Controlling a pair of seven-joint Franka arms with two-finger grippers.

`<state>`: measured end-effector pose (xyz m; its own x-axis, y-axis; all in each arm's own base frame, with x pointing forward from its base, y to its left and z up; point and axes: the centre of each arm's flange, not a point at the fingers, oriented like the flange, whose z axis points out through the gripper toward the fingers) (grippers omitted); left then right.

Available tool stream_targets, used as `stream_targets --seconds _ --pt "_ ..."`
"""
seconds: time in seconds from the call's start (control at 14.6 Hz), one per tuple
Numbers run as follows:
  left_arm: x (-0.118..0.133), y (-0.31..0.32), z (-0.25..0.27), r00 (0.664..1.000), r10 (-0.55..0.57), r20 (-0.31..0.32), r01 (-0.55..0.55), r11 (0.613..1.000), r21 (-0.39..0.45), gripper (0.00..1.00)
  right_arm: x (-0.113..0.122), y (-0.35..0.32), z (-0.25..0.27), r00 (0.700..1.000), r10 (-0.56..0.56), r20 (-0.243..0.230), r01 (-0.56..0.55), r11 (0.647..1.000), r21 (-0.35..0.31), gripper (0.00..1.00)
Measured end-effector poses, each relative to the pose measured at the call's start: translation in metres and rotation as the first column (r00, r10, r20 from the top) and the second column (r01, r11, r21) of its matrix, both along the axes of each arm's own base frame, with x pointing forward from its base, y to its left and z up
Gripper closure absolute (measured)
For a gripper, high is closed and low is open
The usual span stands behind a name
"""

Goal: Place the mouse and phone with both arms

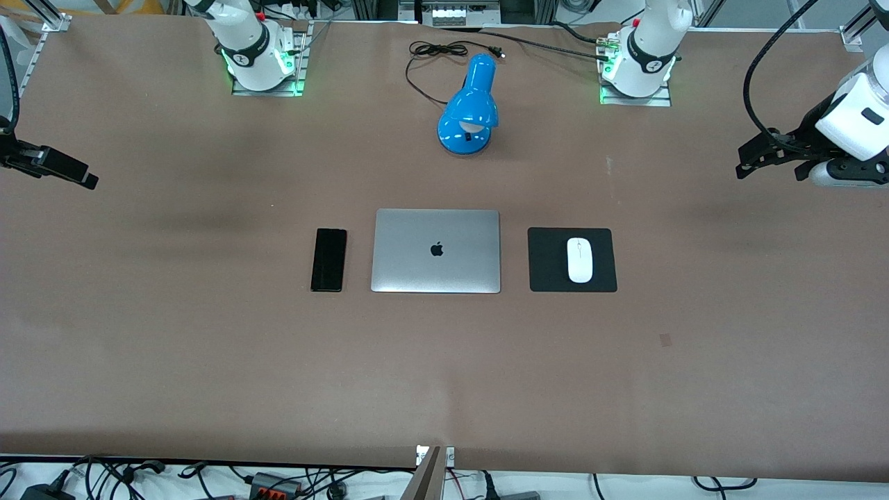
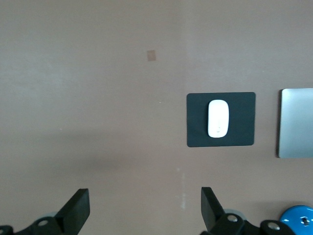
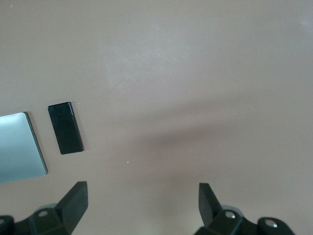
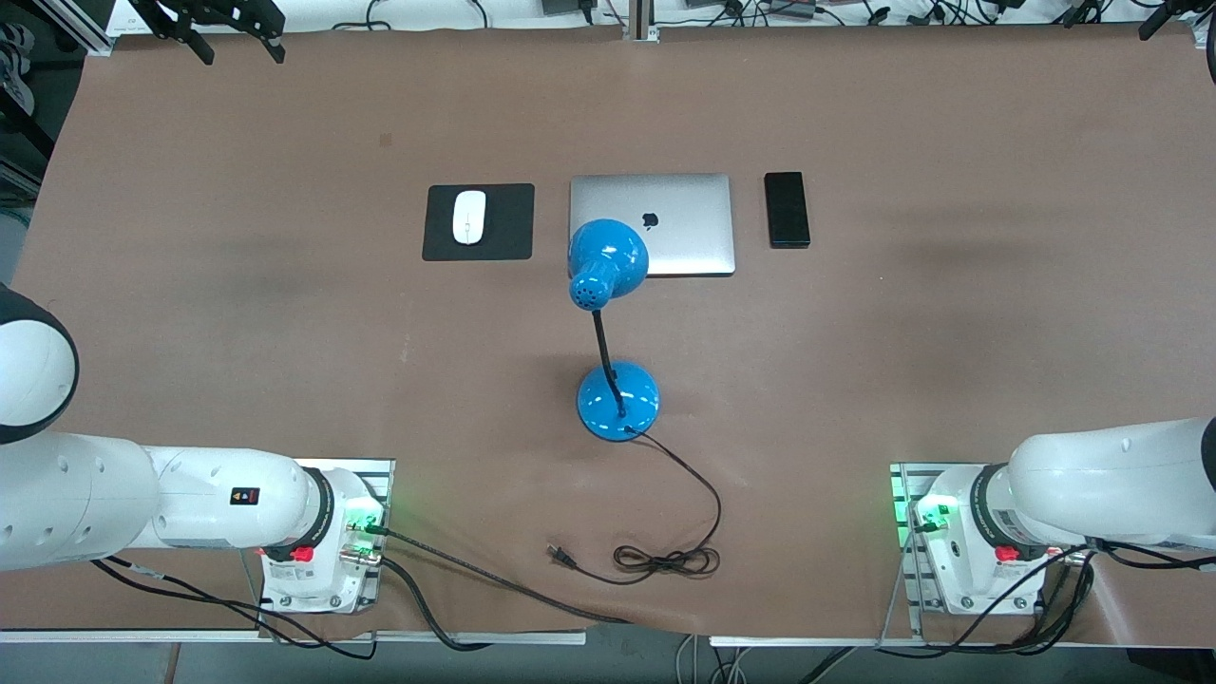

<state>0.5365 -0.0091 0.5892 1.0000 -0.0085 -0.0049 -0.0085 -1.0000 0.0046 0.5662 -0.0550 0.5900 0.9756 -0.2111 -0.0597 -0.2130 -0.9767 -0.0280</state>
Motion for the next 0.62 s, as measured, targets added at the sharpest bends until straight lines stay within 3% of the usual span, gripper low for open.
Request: stream_targets --seconds 0.62 --pt "0.0003 0.0003 0.0022 1.000 -0.003 0.005 0.003 1.000 0.007 0.00 0.0004 0.0046 0.0006 0.999 0.052 -0.004 -0.052 0.998 -0.047 0.00"
